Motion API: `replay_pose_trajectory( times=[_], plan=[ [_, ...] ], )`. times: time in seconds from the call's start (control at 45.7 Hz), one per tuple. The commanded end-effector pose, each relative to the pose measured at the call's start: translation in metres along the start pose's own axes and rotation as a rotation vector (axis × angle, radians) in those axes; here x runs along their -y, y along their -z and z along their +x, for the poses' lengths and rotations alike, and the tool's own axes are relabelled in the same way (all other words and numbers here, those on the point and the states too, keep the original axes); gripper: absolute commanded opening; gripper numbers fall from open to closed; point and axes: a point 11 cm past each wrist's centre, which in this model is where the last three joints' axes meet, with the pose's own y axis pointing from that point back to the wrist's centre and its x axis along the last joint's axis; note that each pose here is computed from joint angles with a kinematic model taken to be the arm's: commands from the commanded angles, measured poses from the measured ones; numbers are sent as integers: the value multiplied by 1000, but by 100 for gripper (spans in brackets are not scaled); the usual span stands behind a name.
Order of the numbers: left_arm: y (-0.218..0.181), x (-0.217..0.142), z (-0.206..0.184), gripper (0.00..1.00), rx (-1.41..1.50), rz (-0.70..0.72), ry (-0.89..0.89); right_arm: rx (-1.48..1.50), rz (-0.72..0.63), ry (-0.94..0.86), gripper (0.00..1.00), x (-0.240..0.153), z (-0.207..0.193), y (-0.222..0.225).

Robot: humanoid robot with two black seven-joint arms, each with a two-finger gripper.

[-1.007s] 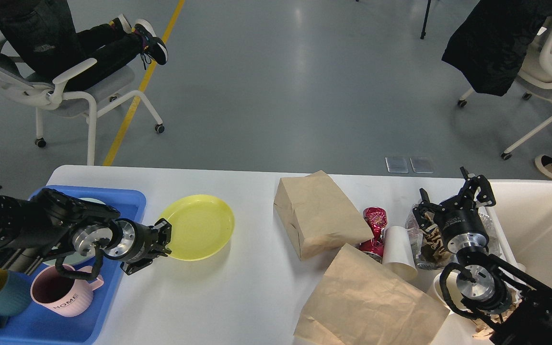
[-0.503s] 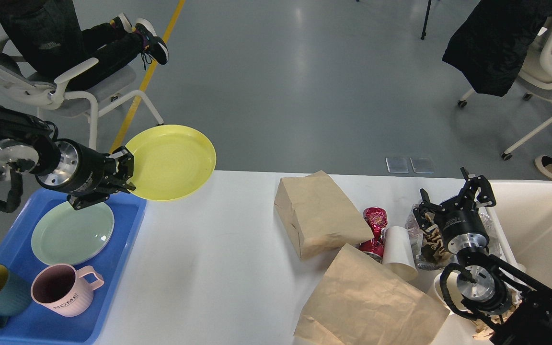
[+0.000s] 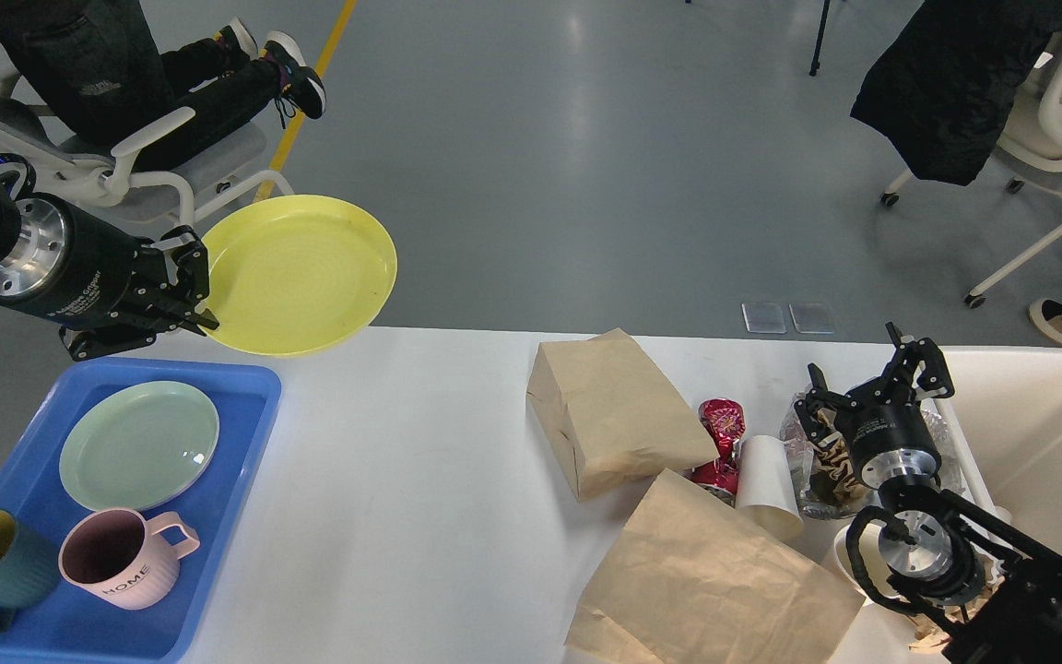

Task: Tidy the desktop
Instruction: 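Lift the yellow plate with the left gripper toward the tray, then lower the yellow plate onto the green plate and open the left gripper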

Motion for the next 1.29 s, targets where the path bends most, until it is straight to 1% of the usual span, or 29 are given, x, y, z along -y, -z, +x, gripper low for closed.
replay_pose_trajectory(
  times=[0.0,0.131,0.263,0.306,0.35,0.482,0.635,0.81,1.007,1.094,1.27],
  plan=[
    [4,4,8,0,0,11,-16,1,0,1,100,0,0,0],
    [17,14,28,0,-32,23,-47,1,0,1,100,0,0,0],
    [41,23,60,0,-84,30,-96,0,0,0,100,0,0,0],
    [56,28,77,0,-106,48,-127,1,0,1,100,0,0,0],
    [66,32,85,0,-114,62,-143,0,0,0,100,0,0,0],
    [89,48,101,0,-122,92,-176,0,0,0,100,0,0,0],
    [106,61,118,0,-116,113,-233,1,1,3,100,0,-1,0],
    [129,88,117,0,-129,137,-233,1,1,3,100,0,-1,0],
    [143,100,120,0,-90,183,-294,0,1,1,100,0,-1,0],
    [150,106,117,0,-63,206,-294,0,1,1,100,0,-1,0],
    [155,108,116,0,2,243,-294,1,1,3,100,0,-1,0]
  ],
)
